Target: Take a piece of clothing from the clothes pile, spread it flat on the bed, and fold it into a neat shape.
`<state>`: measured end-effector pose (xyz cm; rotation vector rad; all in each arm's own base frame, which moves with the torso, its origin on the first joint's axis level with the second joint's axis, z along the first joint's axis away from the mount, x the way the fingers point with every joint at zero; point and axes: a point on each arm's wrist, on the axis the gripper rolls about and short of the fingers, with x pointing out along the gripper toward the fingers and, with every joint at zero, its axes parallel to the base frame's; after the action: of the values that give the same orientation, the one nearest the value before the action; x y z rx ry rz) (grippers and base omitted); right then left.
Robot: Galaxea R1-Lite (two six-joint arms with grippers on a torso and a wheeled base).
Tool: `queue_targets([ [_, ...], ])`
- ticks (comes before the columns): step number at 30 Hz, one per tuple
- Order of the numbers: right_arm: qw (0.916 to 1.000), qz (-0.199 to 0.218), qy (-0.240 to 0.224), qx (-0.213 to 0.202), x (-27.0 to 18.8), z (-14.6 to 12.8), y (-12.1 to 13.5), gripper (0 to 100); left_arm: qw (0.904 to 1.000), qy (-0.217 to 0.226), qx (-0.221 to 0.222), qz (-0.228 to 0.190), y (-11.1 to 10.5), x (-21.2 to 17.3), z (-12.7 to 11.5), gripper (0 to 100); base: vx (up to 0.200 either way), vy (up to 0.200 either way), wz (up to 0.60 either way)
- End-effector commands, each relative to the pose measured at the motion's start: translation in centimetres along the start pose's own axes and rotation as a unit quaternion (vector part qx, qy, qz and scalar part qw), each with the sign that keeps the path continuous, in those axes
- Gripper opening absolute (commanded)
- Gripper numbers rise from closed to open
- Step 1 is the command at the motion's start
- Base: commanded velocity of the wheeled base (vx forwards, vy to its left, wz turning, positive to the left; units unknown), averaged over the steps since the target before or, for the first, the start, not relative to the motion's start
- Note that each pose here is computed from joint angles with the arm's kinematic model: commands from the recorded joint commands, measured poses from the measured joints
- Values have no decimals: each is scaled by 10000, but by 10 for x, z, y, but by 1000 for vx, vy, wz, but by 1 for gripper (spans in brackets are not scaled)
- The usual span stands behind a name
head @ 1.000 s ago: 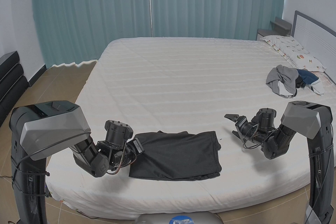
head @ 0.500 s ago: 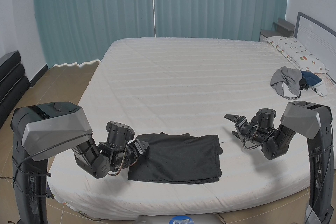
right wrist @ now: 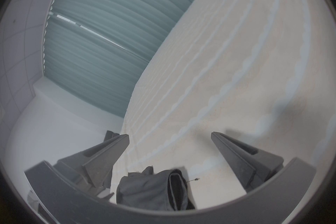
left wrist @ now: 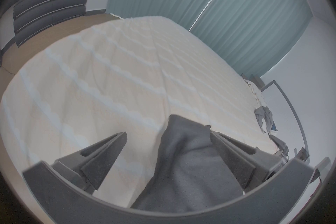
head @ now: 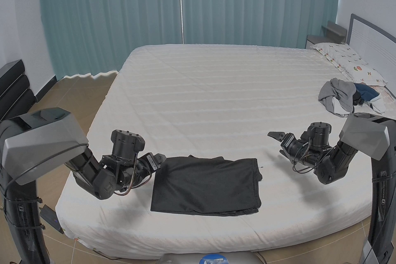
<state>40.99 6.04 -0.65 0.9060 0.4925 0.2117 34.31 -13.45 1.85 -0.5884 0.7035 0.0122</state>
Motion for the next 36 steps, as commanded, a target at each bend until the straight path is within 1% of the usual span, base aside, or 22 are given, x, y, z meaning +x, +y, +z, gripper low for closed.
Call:
queue_targets([
  [1,9984,-66,-314,-456,-36,15,32,100,9990,-409,-91,-180,-8,-35,27,100,0,0,0],
  [4,9950,-374,-611,-698,-65,11,41,100,9979,-579,-184,-228,-5,-64,35,100,0,0,0],
  [6,9934,-388,-704,-814,-76,12,46,100,9975,-626,-199,-256,-4,-72,36,100,0,0,0],
  [7,9900,-368,-933,-989,-103,16,55,100,9959,-834,-207,-284,-2,-91,42,100,0,0,0],
  [8,9882,-340,-1026,-1083,-120,19,60,100,9933,-1088,-262,-285,-2,-105,50,100,0,0,0],
  [9,9882,-340,-1026,-1083,-120,19,60,100,9933,-1088,-262,-285,-2,-105,50,100,0,0,0],
  [10,9841,-295,-1218,-1262,-147,24,69,100,9885,-1426,-340,-374,-6,-128,60,100,0,0,0],
  [11,9826,-263,-1286,-1314,-157,25,73,100,9862,-1554,-365,-434,-8,-138,63,100,0,0,0],
  [12,9808,-175,-1387,-1359,-174,25,80,100,9837,-1687,-376,-497,-7,-152,64,100,0,0,0],
  [13,9808,-175,-1387,-1359,-174,25,80,100,9837,-1687,-376,-497,-7,-152,64,100,0,0,0],
  [14,9784,-58,-1509,-1413,-202,22,90,100,9787,-1945,-287,-595,-5,-177,65,100,0,0,0],
  [15,9784,-58,-1509,-1413,-202,22,90,100,9787,-1945,-287,-595,-5,-177,65,100,0,0,0],
  [16,9777,-42,-1520,-1450,-221,16,95,100,9749,-2136,-135,-619,-3,-194,65,100,0,0,0],
  [17,9758,-39,-1557,-1536,-236,14,98,100,9716,-2294,-12,-574,0,-206,63,100,0,0,0],
  [21,9678,88,-1763,-1793,-276,8,110,100,9614,-2720,68,-400,8,-235,55,100,0,0,0],
  [23,9660,139,-1823,-1830,-293,5,114,100,9586,-2826,95,-325,14,-246,50,100,0,0,0],
  [26,9609,69,-1825,-2083,-328,-6,118,100,9547,-2961,293,-99,31,-266,36,100,0,0,0],
  [27,9590,20,-1824,-2171,-339,-10,118,100,9517,-3050,343,-79,36,-276,32,100,0,0,0],
  [28,9587,7,-1823,-2183,-340,-11,117,100,9517,-3050,343,-79,36,-276,32,100,0,0,0],
  [30,9549,-139,-1808,-2350,-367,-26,111,100,9446,-3249,452,-103,46,-301,24,100,0,0,0],
  [34,9487,-375,-1754,-2604,-391,-45,98,100,9427,-3292,545,-14,64,-330,10,100,0,0,0],
  [36,9356,-646,-1773,-2983,-403,-60,86,100,9411,-3335,544,98,80,-352,-5,100,0,0,0],
])
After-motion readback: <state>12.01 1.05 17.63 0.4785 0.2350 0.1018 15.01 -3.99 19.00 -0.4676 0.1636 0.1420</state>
